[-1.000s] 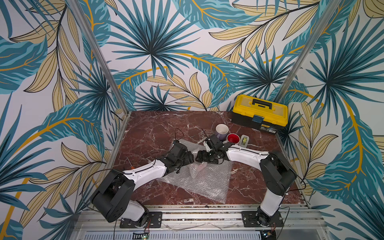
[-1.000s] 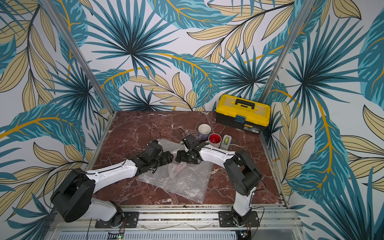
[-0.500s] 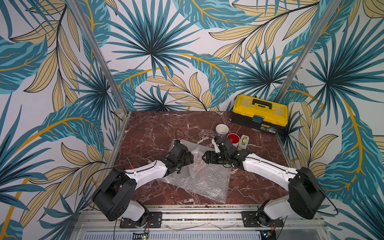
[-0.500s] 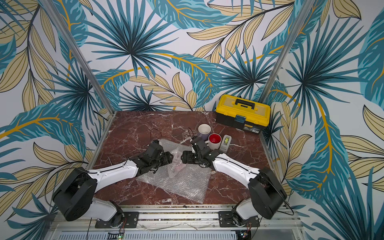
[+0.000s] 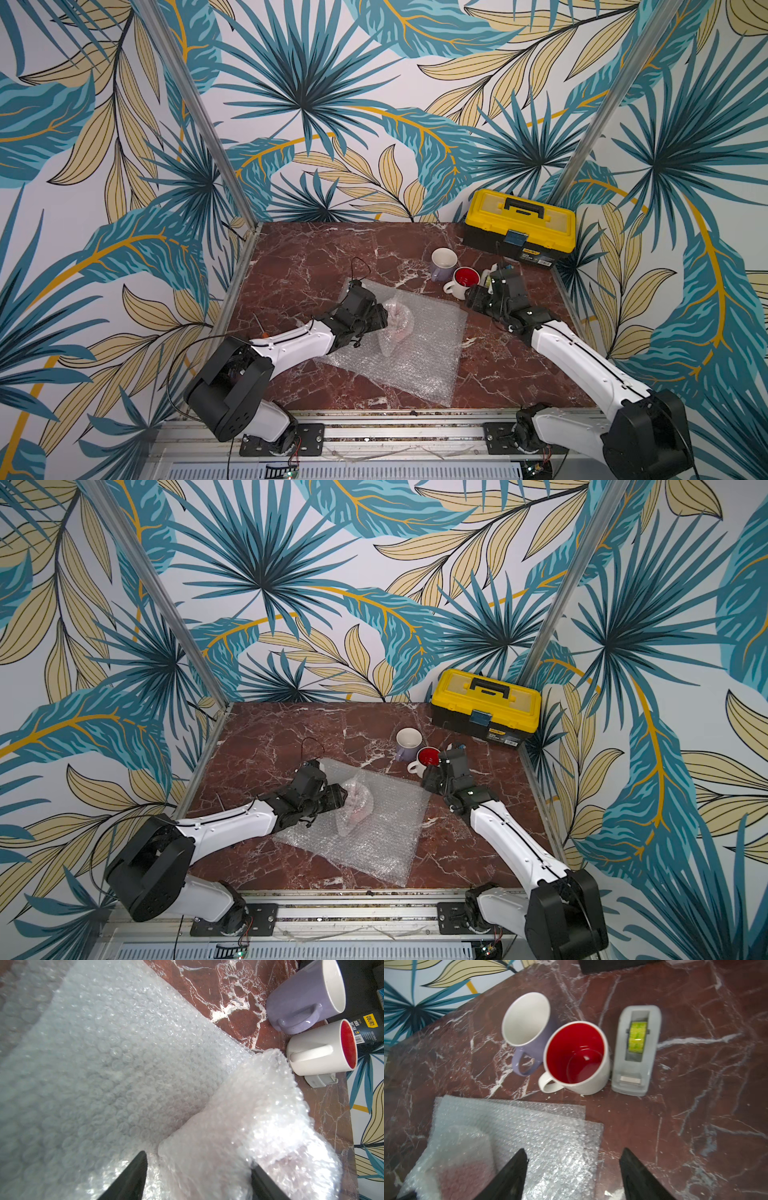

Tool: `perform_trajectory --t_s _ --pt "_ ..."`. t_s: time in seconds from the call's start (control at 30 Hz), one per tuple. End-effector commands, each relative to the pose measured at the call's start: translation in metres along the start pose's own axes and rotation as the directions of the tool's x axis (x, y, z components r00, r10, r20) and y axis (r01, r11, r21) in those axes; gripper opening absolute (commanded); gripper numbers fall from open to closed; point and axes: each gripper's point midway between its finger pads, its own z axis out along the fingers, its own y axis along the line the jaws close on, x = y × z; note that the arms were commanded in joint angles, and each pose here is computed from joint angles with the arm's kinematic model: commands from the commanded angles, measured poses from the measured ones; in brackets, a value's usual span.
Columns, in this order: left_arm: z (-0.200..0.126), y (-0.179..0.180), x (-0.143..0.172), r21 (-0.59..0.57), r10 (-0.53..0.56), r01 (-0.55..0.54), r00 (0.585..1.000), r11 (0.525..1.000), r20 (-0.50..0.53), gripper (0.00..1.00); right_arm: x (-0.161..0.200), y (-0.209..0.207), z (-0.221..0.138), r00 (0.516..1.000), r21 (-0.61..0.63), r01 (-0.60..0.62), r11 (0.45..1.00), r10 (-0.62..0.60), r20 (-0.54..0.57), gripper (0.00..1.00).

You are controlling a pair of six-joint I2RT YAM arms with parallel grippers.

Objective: Wrap mugs in bubble wrap
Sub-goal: Tear off the tape using the Tape Cutter.

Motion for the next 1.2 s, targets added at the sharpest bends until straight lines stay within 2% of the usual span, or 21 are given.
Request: perform_trajectory --t_s 0.0,0.07,0.13,0.4,0.7,0.8,1.17 --pt "0.007 0.021 0.019 -0.07 0.022 -0.027 0.998 0.997 -0.064 0.69 0.006 -0.017 0.021 0.986 -0.064 -0.116 0.991 0.107 -0.127 0.66" --pt "0.008 0.019 0.019 -0.064 0.029 -0.033 0.997 0.997 -0.07 0.69 -0.001 -0.028 0.032 0.969 -0.094 -0.211 0.973 0.195 -0.154 0.62" --pt "0.009 0.016 0.02 -0.056 0.042 -0.046 0.996 0.997 -0.077 0.69 -0.018 -0.036 0.042 0.959 -0.139 -0.269 0.953 0.251 -0.134 0.61" --pt "0.012 0.004 0.022 -0.017 0.107 -0.109 0.989 0.994 -0.101 0.69 -0.036 -0.06 0.074 0.906 -0.214 -0.408 0.887 0.366 -0.212 0.53" --pt "0.01 -0.012 0.017 0.045 0.214 -0.21 0.972 0.977 -0.102 0.63 -0.047 -0.077 0.09 0.901 -0.256 -0.419 0.871 0.365 -0.235 0.51" --pt "0.011 -0.012 0.019 0.048 0.219 -0.215 0.969 0.975 -0.112 0.61 -0.05 -0.076 0.093 0.903 -0.286 -0.415 0.864 0.351 -0.249 0.51" --pt "0.008 -0.015 0.017 0.06 0.207 -0.202 0.973 0.978 -0.102 0.6 -0.045 -0.07 0.108 0.888 -0.349 -0.44 0.827 0.344 -0.306 0.47"
